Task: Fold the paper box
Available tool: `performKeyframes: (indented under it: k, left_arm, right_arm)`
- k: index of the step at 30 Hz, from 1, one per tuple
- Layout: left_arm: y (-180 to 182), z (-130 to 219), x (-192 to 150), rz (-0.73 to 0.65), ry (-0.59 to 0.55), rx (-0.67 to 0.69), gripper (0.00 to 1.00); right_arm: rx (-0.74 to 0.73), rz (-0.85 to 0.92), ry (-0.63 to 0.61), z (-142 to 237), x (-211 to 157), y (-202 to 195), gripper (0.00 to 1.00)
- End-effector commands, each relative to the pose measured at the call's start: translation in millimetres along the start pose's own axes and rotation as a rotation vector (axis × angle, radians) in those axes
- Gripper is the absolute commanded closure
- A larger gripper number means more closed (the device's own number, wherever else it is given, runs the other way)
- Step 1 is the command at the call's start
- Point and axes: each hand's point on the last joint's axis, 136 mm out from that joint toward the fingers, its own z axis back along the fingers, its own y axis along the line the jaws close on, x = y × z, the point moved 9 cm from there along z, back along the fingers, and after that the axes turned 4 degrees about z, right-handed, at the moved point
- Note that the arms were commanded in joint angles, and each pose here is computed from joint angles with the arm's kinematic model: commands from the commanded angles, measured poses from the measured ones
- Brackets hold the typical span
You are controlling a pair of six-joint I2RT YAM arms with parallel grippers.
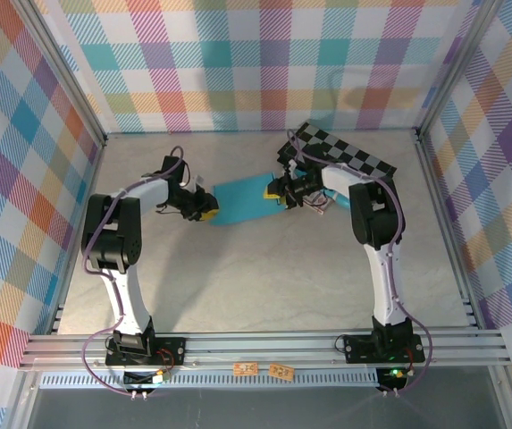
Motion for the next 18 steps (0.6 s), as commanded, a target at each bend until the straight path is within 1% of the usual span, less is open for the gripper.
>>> performKeyframes:
  k: [1,3,5,7,9,11,13,14,16,18]
  left_arm:
    - [-31,33,2,0.000,-0.148,-0.093,0.64]
    - [-53,55,3,-0.064,-0.256,-0.199,0.61]
    - [-77,73,-5,-0.176,-0.342,-0.270,0.60]
    - [-99,88,-20,-0.343,-0.401,-0.307,0.59]
    - [-121,97,-43,-0.572,-0.429,-0.312,0.57]
    - [-136,99,-68,-0.783,-0.406,-0.280,0.57]
    - [-143,97,-94,-0.975,-0.347,-0.234,0.56]
    - [-142,95,-106,-1.056,-0.301,-0.200,0.55]
    - [-142,94,-131,-1.228,-0.217,-0.177,0.53]
    - [-141,91,-152,-1.392,-0.145,-0.156,0.46]
  right_arm:
    - [0.005,-0.058,-0.066,20,-3,32,0.67]
    - [0.006,-0.158,-0.059,27,-6,32,0.68]
    - [0.020,-0.244,-0.043,33,-10,37,0.67]
    - [0.008,-0.325,-0.029,39,-19,42,0.68]
    - [-0.013,-0.421,-0.004,48,-32,45,0.70]
    - [-0.013,-0.515,0.015,57,-46,44,0.74]
    - [-0.006,-0.602,0.037,67,-61,39,0.74]
    - [-0.017,-0.641,0.042,74,-69,36,0.75]
    - [-0.036,-0.681,0.045,88,-81,33,0.75]
    - [-0.027,-0.717,0.051,95,-90,29,0.76]
